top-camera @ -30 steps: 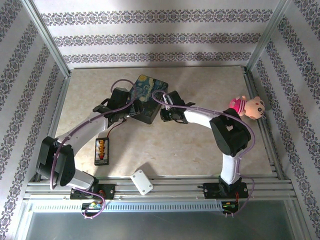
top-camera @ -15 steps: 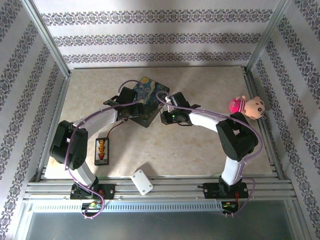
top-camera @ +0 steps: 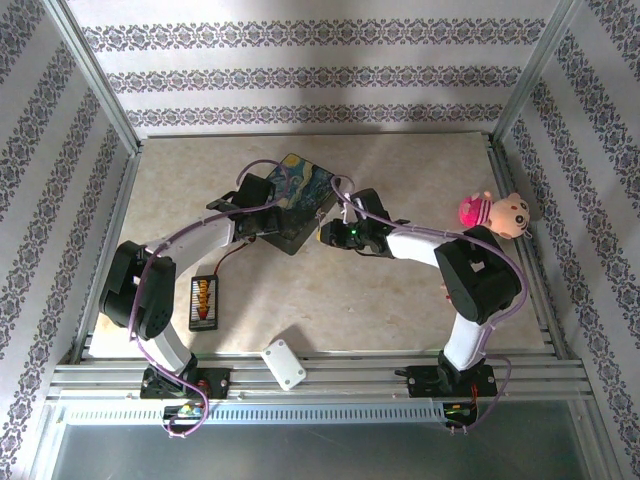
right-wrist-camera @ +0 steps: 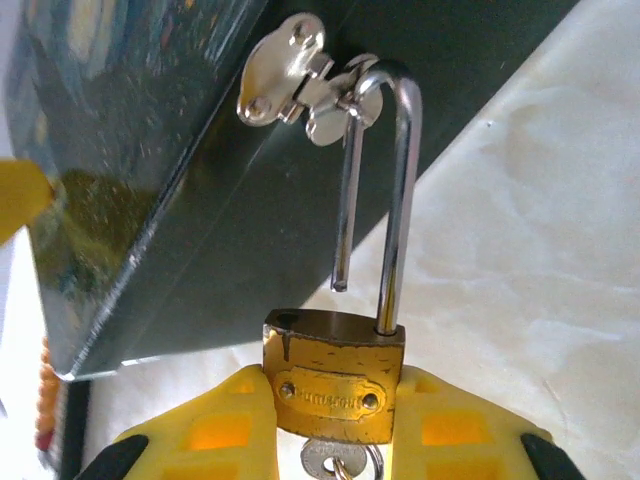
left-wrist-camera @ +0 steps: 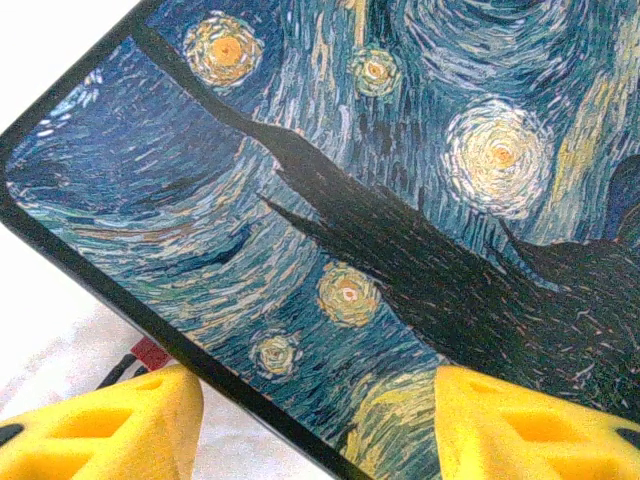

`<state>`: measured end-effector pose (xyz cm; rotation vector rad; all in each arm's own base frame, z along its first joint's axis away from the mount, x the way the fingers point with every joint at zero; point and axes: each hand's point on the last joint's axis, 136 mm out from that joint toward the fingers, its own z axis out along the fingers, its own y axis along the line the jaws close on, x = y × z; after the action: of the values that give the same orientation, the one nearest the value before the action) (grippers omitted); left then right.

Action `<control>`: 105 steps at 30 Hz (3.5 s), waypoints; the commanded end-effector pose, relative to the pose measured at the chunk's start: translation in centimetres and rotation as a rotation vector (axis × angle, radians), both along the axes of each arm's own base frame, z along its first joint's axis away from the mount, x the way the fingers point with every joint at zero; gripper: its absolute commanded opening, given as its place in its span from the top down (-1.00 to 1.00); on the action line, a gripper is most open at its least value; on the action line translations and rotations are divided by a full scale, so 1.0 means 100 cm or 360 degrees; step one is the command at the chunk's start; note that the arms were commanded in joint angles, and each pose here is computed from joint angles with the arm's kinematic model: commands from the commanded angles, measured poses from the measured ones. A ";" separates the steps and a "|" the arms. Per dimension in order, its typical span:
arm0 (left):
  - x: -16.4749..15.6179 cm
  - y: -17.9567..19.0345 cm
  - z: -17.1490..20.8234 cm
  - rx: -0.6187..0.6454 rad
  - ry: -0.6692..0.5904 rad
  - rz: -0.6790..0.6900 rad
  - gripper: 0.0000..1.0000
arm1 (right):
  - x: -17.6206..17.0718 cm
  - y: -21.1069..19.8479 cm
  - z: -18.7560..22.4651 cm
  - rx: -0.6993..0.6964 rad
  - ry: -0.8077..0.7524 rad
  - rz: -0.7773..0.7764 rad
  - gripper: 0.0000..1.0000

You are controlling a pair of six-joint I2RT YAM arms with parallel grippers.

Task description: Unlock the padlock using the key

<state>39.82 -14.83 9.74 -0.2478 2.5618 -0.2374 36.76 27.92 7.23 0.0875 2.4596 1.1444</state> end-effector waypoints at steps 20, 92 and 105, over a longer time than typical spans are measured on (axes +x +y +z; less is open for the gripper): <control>-0.029 0.011 -0.044 0.0057 0.0228 -0.0024 0.24 | 0.052 -0.031 0.027 0.0439 -0.0152 -0.0643 1.00; -0.015 0.072 0.063 -0.0284 -0.0236 0.0372 -0.99 | -0.074 -0.087 0.036 -0.0655 0.0089 0.0177 1.00; -0.030 0.060 0.038 -0.0474 -0.0135 0.0406 -0.99 | -0.012 -0.084 0.048 -0.0789 0.0025 0.0233 0.90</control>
<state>37.01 -8.33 13.64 -0.6146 2.3895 -0.4420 33.21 20.05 10.46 -0.2015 2.7694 0.5903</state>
